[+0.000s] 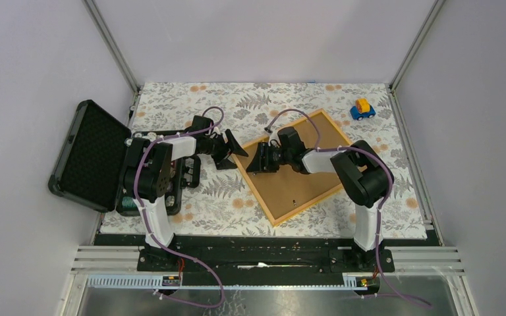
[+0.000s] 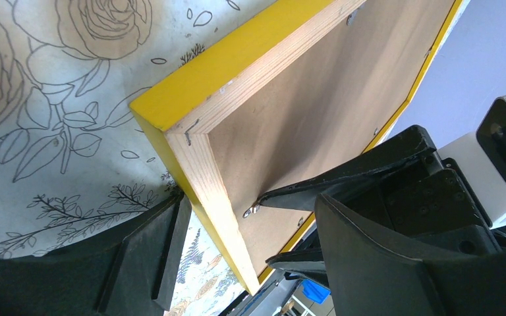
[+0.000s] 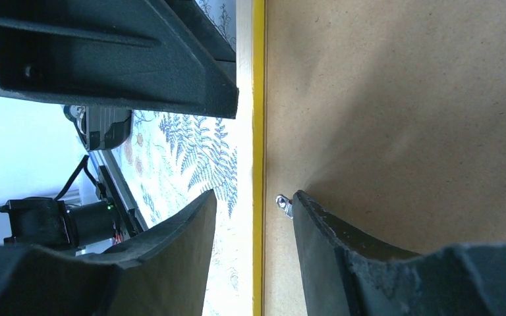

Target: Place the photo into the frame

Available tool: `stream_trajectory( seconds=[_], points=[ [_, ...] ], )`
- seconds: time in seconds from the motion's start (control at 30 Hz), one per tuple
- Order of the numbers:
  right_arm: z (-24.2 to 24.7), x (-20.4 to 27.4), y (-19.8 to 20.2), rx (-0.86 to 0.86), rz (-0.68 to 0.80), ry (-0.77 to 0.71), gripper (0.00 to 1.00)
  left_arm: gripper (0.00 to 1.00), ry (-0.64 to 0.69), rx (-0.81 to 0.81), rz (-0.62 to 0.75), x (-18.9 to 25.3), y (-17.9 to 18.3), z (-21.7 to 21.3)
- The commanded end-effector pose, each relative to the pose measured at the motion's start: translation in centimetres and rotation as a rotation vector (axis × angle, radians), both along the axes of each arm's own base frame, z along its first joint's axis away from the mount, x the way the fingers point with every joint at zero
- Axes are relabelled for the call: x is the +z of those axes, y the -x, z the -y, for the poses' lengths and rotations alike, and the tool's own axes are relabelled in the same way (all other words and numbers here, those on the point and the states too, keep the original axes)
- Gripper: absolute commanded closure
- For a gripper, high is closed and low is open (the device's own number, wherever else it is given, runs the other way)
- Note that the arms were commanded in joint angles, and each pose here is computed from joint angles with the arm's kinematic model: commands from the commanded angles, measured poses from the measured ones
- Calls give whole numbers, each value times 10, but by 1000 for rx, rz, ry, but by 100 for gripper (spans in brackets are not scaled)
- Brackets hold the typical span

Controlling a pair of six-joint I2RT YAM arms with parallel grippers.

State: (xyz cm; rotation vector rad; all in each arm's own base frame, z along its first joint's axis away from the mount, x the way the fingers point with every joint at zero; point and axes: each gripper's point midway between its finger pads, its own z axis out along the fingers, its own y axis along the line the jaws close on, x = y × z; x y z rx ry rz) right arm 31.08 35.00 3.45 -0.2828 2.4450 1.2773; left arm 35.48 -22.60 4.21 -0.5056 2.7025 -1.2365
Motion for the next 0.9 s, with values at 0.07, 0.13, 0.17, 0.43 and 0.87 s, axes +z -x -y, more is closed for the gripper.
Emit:
stream_trajectory(
  seconds=[0.07, 0.13, 0.17, 0.43, 0.87],
  points=[
    [7, -38, 41, 32, -118, 103, 46, 22, -62, 6, -48, -26, 11, -8],
    [6, -40, 47, 31, -135, 93, 46, 22, -64, 6, -49, -27, 11, -8],
    [6, -39, 49, 29, -137, 88, 46, 22, -64, 6, -50, -27, 11, -9],
    [14, -26, 59, -20, -160, 89, 46, 22, -65, 12, -47, -26, 9, -10],
    [8, -15, 42, -67, -114, 117, 45, 22, -64, 10, -36, -23, 11, -10]
  ],
)
